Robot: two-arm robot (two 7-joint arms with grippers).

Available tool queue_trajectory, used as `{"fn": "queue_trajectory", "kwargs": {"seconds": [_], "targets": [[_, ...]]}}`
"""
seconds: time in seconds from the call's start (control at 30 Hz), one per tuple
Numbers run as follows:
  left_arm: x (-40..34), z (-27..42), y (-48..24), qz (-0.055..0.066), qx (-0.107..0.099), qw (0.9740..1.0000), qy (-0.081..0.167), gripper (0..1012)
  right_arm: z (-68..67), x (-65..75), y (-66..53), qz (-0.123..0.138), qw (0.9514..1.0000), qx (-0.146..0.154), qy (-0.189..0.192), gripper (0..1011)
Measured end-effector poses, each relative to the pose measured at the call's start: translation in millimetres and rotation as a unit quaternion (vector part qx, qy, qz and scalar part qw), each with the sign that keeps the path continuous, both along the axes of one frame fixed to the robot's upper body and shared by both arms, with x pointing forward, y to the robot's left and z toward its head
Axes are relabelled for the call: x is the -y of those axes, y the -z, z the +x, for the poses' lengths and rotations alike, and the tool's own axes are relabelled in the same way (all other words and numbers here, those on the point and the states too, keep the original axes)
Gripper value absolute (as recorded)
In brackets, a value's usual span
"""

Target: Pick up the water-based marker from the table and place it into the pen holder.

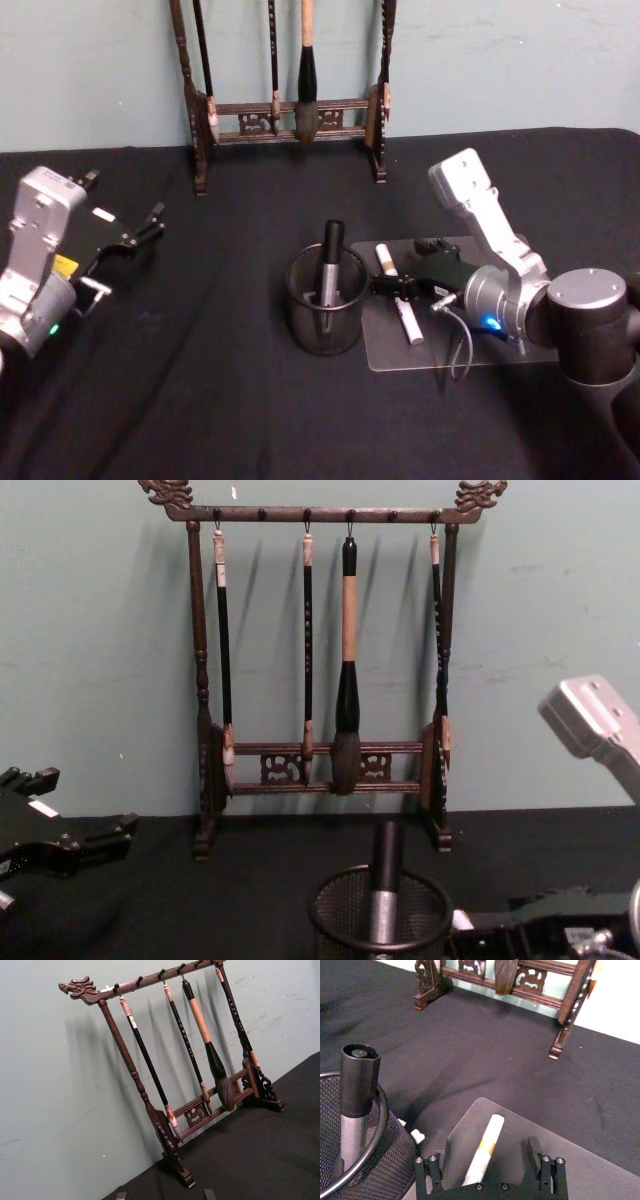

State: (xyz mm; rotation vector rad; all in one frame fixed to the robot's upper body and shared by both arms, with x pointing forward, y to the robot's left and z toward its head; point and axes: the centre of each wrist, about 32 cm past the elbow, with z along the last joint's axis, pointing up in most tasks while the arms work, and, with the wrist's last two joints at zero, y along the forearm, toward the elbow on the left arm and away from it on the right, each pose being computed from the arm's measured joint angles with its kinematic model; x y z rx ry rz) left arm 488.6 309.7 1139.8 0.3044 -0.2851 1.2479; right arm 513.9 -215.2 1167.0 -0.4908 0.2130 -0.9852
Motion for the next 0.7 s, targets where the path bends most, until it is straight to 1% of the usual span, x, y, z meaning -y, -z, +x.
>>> {"fn": "queue_trajectory", "kwargs": {"seconds": [0.3, 0.7], "targets": [[0.0, 0.0, 0.0, 0.0, 0.0, 1.0, 0.0, 1001, 2.2, -6.7, 3.7, -0.005, 1.0, -0.005, -0.005, 1002], [0.0, 0.0, 0.0, 0.0, 0.0, 1.0, 0.0, 1001, 2.0, -6.4, 7.7, -0.009, 0.9999, -0.01, -0.002, 1002]]}}
